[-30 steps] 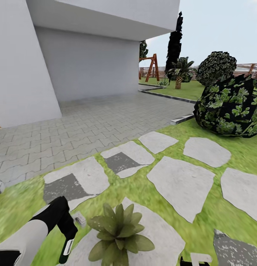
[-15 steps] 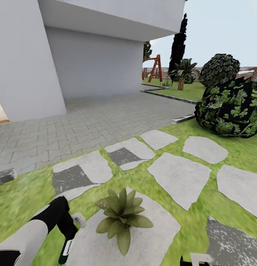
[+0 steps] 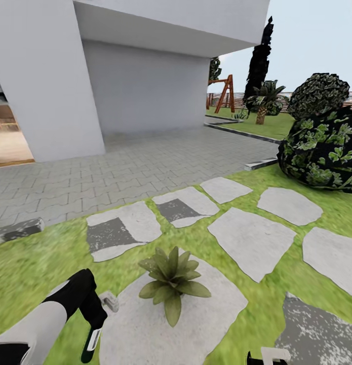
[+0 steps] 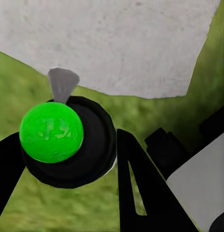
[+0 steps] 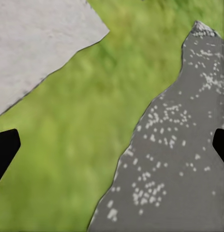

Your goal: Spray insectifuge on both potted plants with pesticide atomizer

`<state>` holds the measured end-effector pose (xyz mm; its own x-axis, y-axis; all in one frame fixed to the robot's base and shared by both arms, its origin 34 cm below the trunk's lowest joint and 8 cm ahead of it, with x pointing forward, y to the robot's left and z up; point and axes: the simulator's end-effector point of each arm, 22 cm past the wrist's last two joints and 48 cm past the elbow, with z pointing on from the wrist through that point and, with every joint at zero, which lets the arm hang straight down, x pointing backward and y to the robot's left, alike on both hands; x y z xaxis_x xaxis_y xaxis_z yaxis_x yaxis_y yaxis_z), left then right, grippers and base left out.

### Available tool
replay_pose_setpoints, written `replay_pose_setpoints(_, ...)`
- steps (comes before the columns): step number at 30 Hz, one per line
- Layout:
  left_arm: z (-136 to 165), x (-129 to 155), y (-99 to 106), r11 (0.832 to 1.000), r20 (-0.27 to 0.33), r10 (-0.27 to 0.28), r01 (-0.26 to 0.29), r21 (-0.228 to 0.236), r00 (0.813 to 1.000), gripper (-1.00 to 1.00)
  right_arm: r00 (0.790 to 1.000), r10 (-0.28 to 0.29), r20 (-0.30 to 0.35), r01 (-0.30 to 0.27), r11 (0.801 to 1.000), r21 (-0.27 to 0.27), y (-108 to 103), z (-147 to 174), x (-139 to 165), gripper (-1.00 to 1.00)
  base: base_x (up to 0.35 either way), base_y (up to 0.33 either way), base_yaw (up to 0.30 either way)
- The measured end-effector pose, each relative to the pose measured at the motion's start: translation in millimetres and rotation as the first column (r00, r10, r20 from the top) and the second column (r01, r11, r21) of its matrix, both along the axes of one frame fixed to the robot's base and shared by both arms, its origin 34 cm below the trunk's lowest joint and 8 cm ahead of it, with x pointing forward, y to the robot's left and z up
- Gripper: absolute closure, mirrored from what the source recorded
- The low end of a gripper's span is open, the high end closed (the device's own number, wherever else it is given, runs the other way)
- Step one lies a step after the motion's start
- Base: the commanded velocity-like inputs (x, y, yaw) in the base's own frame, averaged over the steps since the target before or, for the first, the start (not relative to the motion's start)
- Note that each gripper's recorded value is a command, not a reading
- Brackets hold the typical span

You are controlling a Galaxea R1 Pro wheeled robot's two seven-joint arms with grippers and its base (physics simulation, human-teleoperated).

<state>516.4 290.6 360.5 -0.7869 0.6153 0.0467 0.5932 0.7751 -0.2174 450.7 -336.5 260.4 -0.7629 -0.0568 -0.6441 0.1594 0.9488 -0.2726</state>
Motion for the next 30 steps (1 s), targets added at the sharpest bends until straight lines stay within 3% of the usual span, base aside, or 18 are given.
replay_pose_setpoints(4,9,10,2,0.999,0.010,0.036,-0.037,0.025,0.999,1.00,1.000,0.000,0.001,0.000,1.000,0.000,0,0,0,-1.00,0.083,-0.256,0.000)
replay_pose_setpoints(9,16,19,3,0.998,0.027,0.038,-0.039,0.039,0.999,1.00,1.000,0.001,0.000,-0.001,1.000,0.000,0,0,0,-1.00,0.091,-0.088,0.009)
replay_pose_setpoints(15,36,45,5,0.995,0.056,0.077,-0.080,0.054,0.995,1.00,1.000,0.000,0.000,0.000,1.000,-0.001,0,0,0,-1.00,0.006,-0.006,0.204)
replay_pose_setpoints(20,36,39,3,0.994,0.023,0.094,-0.095,0.046,0.995,1.00,1.000,0.001,0.000,-0.001,1.000,0.000,1,0,0,-1.00,0.000,0.000,0.211)
replay_pose_setpoints(27,35,29,-2,0.997,-0.015,0.040,-0.039,0.063,0.999,1.00,1.000,0.001,0.000,-0.001,1.000,0.000,1,0,0,-1.00,0.000,-0.001,0.021)
replay_pose_setpoints(30,38,24,-3,0.995,-0.045,0.072,-0.069,0.069,0.996,1.00,1.000,0.001,0.000,-0.001,1.000,-0.001,0,0,0,-1.00,0.000,-0.155,0.001)
